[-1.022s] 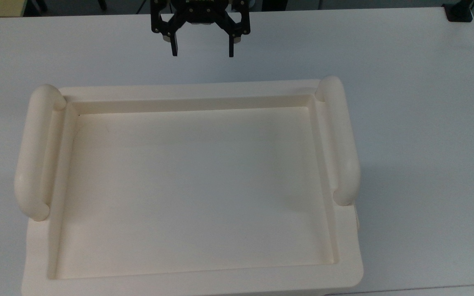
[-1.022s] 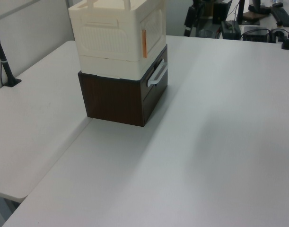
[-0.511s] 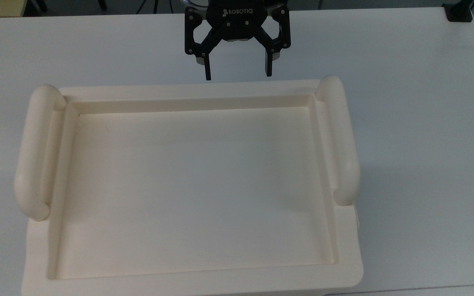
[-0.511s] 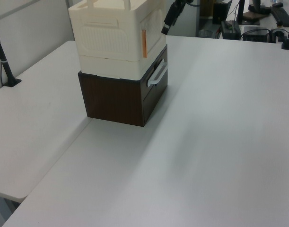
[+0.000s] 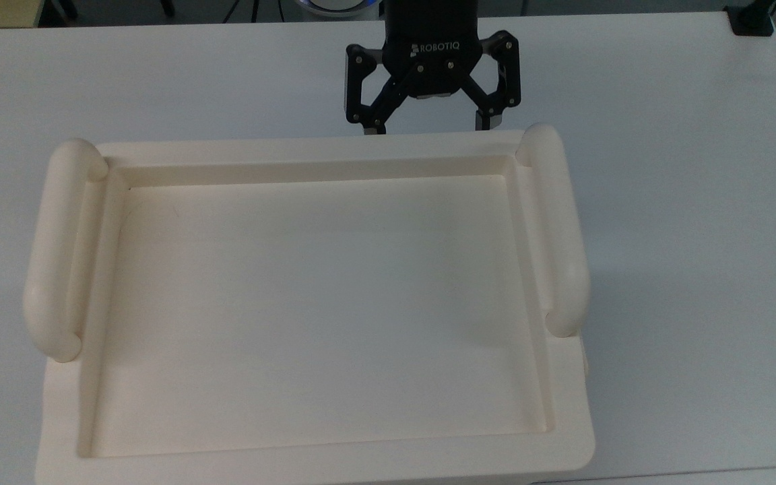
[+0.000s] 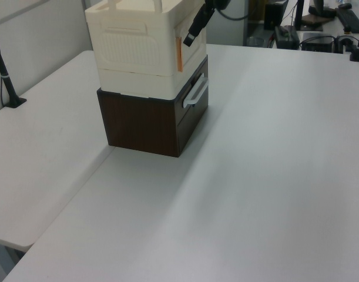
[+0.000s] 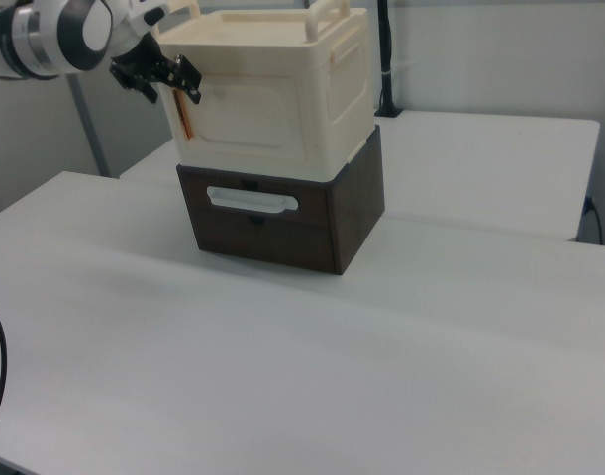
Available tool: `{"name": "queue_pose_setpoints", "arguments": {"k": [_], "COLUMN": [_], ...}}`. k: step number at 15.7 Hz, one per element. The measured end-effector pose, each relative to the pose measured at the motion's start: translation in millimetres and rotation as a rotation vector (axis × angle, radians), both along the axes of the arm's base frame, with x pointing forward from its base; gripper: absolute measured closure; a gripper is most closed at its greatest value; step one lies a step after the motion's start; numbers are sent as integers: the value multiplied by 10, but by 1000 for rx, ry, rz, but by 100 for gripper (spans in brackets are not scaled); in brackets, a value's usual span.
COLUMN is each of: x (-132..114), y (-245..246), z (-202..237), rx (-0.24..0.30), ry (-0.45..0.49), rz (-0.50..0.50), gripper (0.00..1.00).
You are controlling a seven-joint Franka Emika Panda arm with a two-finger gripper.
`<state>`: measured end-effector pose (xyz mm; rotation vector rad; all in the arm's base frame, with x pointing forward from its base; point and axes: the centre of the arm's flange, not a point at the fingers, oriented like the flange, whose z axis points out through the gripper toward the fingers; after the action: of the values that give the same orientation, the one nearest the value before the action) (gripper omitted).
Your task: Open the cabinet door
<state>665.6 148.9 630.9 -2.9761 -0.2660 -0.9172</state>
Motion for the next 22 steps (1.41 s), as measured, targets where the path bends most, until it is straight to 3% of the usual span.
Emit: {"name": "queue_pose_setpoints", "arguments": {"k": [3,4,8,9,17,21,22], "x": [69,73,67,68,126,111,105], "y": [8,29,108,114,151,180,187], "z": [-86,-102,-131,-137,-201,-186,-180], "rx": [-25,-28,-28,-28,-19,-24,-22], "ry": [-20,-19,-15,-14,-41,-45,-44], "rz": [6,9,20,21,1,-5,-7], "gripper": [4,9,15,22,33,74,78]}}
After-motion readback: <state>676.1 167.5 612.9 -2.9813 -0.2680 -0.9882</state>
